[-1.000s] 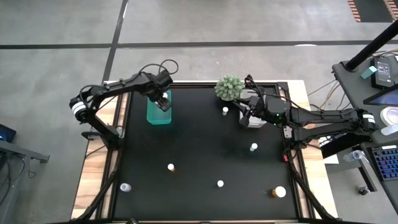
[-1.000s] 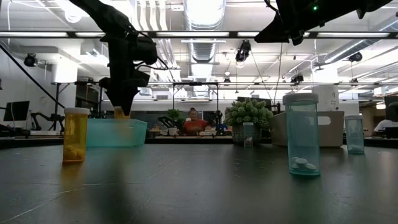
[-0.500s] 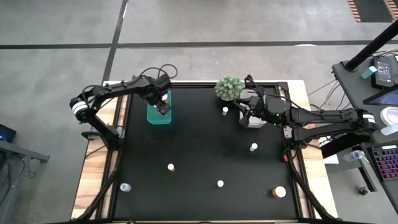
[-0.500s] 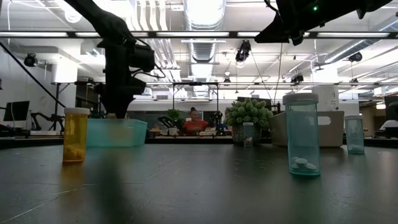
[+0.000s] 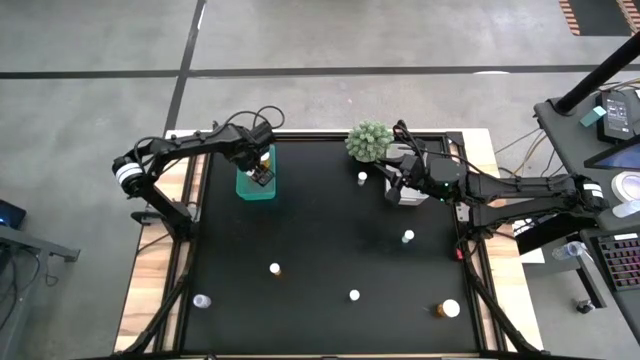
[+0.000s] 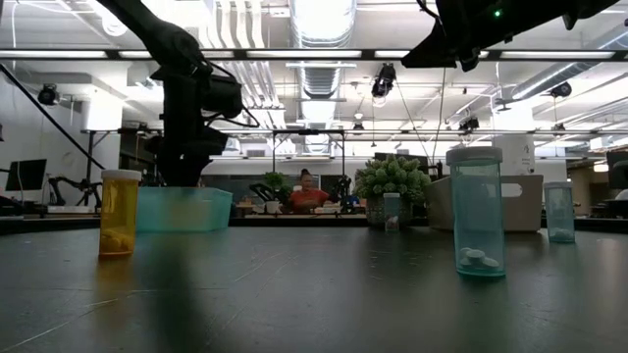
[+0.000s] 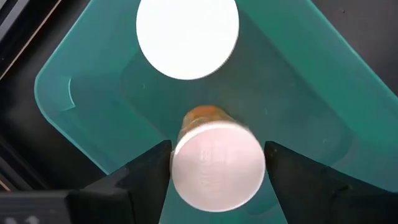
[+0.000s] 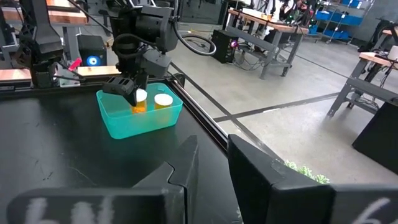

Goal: Pick and place medicine bottles into bin by pill shape (circle, oval)
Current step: Put the left orange capsule bottle into the green bin, then put the bottom blue tablet bottle into the white bin

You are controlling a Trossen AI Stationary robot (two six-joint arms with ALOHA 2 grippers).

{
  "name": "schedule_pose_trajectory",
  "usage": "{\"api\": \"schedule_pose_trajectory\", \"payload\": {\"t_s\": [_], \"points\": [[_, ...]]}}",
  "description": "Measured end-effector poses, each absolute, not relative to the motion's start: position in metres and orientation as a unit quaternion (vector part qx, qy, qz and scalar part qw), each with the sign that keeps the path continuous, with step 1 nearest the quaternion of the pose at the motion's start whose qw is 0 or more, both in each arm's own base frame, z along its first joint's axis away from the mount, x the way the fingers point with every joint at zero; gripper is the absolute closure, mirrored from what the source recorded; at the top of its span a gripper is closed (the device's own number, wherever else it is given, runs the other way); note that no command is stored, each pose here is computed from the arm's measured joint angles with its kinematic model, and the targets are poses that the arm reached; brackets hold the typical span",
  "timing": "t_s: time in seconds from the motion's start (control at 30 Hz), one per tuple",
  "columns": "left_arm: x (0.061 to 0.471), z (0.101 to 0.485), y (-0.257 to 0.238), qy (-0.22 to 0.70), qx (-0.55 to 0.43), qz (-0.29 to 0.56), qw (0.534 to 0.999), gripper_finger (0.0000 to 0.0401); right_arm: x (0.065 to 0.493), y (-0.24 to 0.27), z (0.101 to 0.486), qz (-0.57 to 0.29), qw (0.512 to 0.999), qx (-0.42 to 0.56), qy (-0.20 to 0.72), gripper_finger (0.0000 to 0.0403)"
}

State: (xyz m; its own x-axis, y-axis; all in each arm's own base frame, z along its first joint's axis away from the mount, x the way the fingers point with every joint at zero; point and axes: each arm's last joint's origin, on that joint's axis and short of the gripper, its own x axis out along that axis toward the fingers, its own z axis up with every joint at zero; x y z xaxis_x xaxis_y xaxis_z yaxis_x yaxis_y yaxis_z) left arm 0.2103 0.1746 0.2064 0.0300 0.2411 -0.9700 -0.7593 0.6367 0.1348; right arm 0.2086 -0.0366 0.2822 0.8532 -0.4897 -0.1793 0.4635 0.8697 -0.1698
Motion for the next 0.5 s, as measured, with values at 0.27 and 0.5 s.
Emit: {"api": "schedule_pose_trajectory", "payload": {"t_s": [0.27, 0.5], "points": [[0.209, 0.212, 0.173, 0.584, -0.215, 0.369, 0.691, 0.0149, 0.208, -0.036, 0.281, -0.247, 0.960, -0.061, 0.114, 0.0332], [0.200, 0.247, 0.160, 0.532, -0.199, 0.375, 0.733, 0.0149, 0.208, -0.036, 0.281, -0.247, 0.960, -0.064, 0.114, 0.0324]]}}
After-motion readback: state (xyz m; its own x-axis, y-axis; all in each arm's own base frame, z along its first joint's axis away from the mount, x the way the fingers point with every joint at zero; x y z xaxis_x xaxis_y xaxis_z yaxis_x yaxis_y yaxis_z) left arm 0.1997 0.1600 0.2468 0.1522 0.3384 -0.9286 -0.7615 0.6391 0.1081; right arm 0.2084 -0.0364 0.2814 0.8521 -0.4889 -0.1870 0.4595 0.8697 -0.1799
